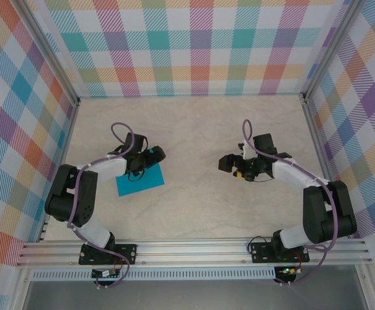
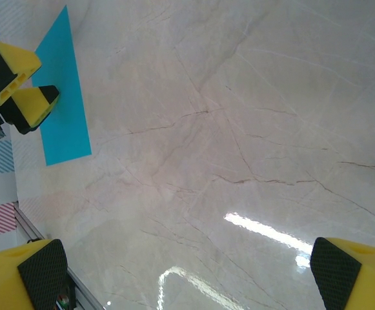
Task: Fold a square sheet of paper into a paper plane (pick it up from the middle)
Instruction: Move the square sheet of paper to the center of the table.
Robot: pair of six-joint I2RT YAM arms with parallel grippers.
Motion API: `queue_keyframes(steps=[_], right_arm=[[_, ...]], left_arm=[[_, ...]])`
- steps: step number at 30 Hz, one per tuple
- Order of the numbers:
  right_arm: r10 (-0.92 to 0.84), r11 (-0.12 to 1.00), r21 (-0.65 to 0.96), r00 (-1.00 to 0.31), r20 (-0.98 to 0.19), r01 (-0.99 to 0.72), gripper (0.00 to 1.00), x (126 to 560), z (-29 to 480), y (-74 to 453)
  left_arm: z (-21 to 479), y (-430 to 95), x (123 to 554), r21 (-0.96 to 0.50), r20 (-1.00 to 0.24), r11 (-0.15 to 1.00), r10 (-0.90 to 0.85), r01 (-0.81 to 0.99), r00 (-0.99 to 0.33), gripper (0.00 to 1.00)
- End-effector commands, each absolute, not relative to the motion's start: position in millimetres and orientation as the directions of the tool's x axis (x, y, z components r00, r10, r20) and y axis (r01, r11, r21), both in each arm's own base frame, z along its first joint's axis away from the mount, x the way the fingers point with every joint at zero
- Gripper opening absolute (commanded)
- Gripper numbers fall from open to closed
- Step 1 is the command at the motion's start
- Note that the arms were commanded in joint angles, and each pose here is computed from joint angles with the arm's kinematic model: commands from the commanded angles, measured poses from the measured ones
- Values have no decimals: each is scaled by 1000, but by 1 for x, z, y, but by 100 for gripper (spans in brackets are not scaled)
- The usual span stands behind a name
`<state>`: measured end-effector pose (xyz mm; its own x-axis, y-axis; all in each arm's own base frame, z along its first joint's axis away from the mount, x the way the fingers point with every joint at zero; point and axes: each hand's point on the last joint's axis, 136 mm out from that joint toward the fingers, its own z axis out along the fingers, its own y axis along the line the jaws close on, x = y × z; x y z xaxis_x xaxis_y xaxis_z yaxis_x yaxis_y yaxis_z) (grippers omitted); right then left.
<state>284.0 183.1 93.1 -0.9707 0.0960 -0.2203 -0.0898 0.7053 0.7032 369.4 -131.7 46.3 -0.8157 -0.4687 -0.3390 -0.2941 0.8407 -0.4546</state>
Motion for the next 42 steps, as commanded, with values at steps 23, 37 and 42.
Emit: queue_keyframes(steps=[23,37,42], right_arm=[[-4,711,676,-963,-271,-193,100,280,102,214],[52,746,657,-974,-220,-108,100,278,84,206],[68,758,647,-975,-211,-87,100,277,85,203]], left_arm=[[10,-141,350,-433,-199,843,-434,-318,-879,98],[24,-232,318,-588,-190,778,-399,-221,-897,99],[46,-245,321,-613,-226,767,-400,-189,-888,99]])
